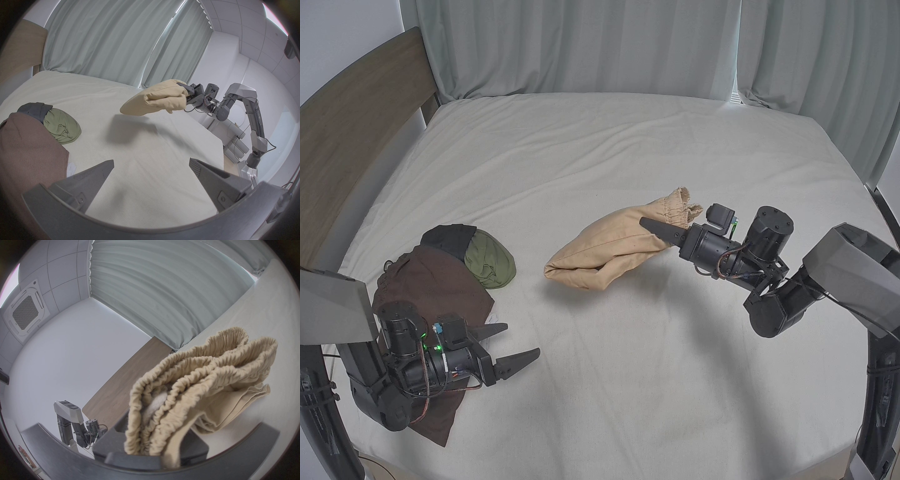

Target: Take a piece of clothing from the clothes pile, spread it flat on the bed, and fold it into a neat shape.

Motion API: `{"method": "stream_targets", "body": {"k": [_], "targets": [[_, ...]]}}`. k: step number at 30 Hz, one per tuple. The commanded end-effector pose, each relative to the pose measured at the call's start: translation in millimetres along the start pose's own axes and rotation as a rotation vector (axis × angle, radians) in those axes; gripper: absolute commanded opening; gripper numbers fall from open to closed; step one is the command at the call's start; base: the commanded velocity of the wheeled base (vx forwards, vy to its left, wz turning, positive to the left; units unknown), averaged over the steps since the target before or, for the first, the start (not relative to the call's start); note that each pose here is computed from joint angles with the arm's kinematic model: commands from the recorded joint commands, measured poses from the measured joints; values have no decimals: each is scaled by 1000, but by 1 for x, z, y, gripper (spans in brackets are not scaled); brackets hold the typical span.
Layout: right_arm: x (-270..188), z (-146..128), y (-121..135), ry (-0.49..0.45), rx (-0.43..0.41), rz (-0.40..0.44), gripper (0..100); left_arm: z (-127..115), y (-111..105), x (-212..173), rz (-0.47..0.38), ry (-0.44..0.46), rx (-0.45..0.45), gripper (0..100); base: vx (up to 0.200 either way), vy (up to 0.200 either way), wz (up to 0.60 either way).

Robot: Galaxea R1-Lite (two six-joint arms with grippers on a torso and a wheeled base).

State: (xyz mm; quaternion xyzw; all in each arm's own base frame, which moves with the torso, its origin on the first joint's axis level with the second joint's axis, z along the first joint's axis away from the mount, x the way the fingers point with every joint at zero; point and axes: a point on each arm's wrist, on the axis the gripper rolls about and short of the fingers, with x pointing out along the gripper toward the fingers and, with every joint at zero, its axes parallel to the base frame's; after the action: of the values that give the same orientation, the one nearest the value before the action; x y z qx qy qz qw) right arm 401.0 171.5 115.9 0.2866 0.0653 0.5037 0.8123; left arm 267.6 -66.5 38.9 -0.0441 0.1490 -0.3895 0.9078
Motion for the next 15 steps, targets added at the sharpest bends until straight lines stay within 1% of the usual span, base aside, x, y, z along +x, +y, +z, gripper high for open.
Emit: {"method": "stream_targets", "body": {"k": [1, 8, 15], "targets": [[5, -10, -21, 9, 16, -21, 0, 0, 0, 0, 0, 0, -1, 100, 0, 0, 0], [0, -24, -39, 27, 39, -55, 0, 0, 0, 0, 0, 0, -1, 100, 0, 0, 0], [-1, -23, -39, 25, 38, -55, 0, 0, 0, 0, 0, 0, -1, 100, 0, 0, 0]]}}
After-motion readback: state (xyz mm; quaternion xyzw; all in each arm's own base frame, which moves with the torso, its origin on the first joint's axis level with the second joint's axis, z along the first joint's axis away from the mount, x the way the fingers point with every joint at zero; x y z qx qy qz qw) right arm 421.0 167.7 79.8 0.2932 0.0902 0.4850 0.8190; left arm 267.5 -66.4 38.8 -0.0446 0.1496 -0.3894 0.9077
